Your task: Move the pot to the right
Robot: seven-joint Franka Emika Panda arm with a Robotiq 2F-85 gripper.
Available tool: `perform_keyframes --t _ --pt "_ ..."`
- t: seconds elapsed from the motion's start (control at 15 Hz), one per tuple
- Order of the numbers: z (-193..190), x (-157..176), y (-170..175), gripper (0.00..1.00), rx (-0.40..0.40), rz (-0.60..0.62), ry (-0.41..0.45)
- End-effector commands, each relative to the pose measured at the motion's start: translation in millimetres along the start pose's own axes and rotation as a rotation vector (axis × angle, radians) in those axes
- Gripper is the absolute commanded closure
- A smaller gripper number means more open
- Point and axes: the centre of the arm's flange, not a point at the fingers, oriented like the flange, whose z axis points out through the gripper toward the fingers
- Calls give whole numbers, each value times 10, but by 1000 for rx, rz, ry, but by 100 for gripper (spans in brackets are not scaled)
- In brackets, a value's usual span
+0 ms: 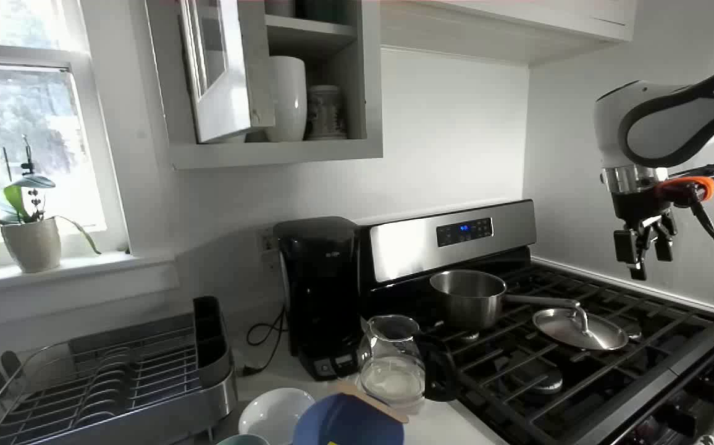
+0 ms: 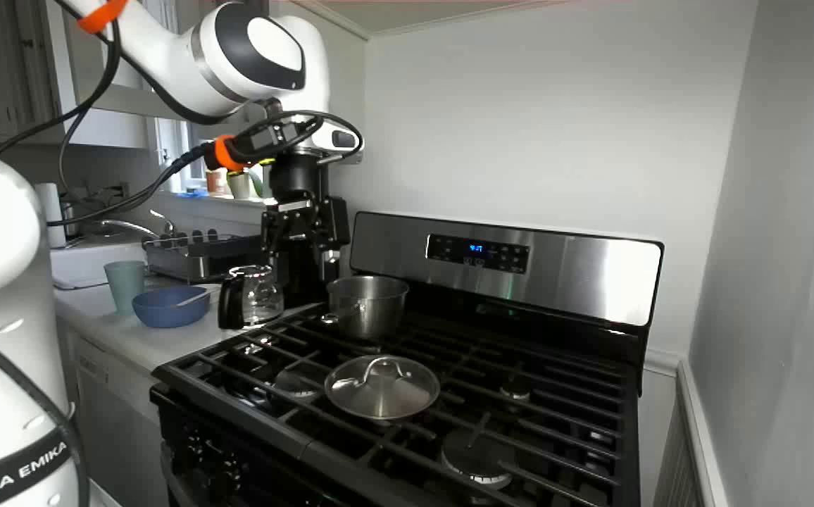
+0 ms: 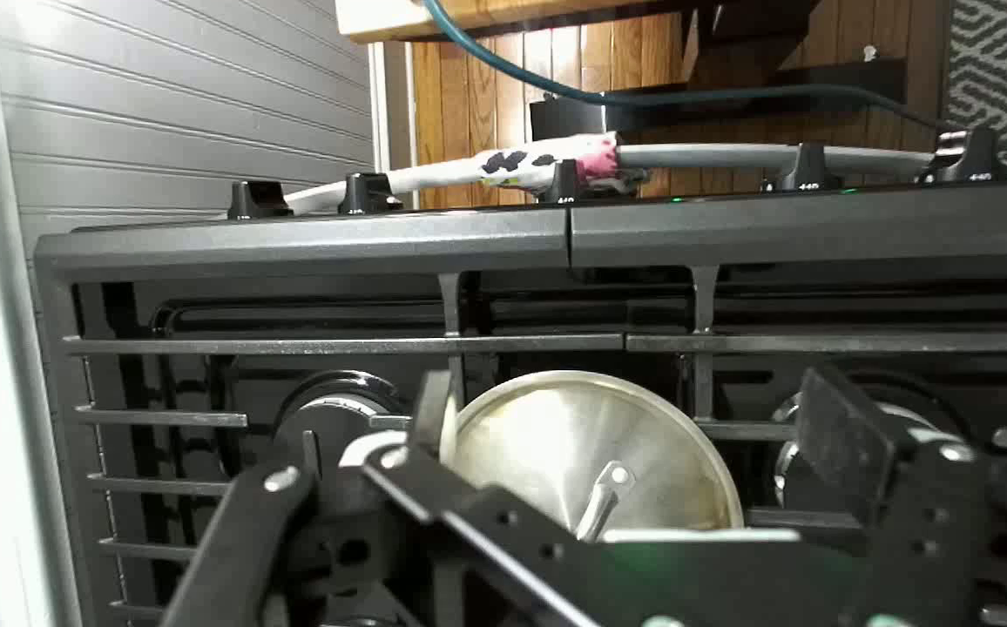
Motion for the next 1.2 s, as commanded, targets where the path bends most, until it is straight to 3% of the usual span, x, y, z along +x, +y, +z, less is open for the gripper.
perform_keyframes --t 0.0,0.4,0.47,0.73,1.13 --pt "0 0 0 0 0 0 0" --pt "0 0 0 0 0 0 0" --pt "23 28 -81 0 36 -71 -14" --pt "88 205 -385 0 58 -229 -17" --pt "322 507 -599 0 75 -310 55"
